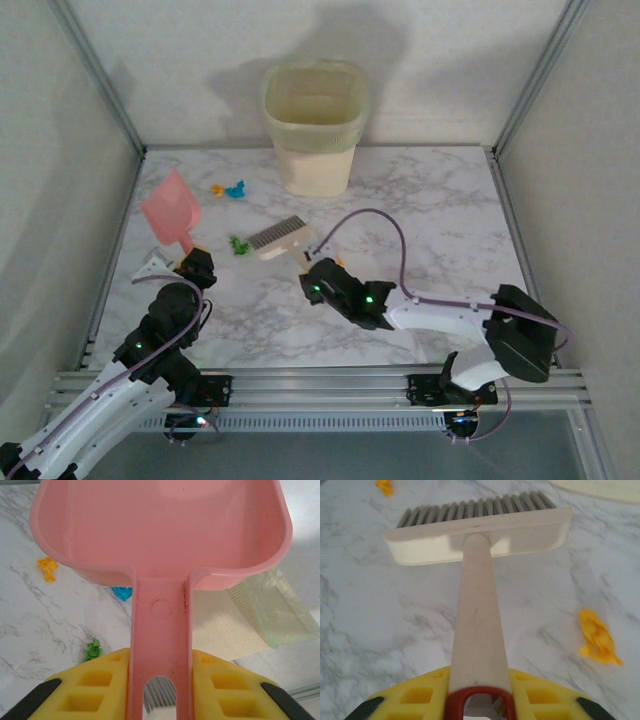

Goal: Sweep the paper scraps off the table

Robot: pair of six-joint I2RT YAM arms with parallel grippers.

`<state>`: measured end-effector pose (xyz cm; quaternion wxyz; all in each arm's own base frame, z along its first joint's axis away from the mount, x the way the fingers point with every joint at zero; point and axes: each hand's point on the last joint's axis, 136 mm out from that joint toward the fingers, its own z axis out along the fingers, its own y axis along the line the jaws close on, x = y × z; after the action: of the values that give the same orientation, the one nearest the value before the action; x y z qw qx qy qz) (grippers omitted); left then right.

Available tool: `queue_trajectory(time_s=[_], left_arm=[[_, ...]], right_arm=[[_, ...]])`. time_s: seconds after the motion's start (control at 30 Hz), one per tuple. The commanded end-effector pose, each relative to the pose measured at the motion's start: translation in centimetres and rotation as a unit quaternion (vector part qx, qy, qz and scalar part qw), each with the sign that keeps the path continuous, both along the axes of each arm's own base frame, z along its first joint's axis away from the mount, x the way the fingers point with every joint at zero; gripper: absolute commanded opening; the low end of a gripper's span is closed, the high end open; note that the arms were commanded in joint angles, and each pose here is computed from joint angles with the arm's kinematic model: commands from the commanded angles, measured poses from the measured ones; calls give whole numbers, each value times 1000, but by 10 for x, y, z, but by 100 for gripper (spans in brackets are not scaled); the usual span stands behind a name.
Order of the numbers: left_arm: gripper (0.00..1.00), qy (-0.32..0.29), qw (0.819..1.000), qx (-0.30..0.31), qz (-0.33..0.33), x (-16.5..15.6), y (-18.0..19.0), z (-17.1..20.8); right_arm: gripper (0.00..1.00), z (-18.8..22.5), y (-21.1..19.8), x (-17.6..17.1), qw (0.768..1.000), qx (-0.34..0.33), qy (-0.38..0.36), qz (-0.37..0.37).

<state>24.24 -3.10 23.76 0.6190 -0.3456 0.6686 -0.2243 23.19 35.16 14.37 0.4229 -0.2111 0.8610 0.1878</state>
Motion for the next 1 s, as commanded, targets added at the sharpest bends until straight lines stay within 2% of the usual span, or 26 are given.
queue_trajectory(time_s=[0.0,0.23,0.5,0.67,0.97], left_arm=[[2,0,1000,-1,14,0,5,-3],[2,-2,1000,0,14,-1,5,-2],[2,3,1000,6,1,3,-1,-2],[1,11,1000,13,-12,7,-8,-3],[1,28,999,24,-33,15,-20,-10]], right_arm=[[0,23,32,20,1000,-2,-24,9],[0,4,87,43,999,-43,4,31],[0,-32,102,60,991,-111,60,34],[0,-44,77,50,987,-138,77,31],[0,-41,-9,-1,982,-145,115,27]])
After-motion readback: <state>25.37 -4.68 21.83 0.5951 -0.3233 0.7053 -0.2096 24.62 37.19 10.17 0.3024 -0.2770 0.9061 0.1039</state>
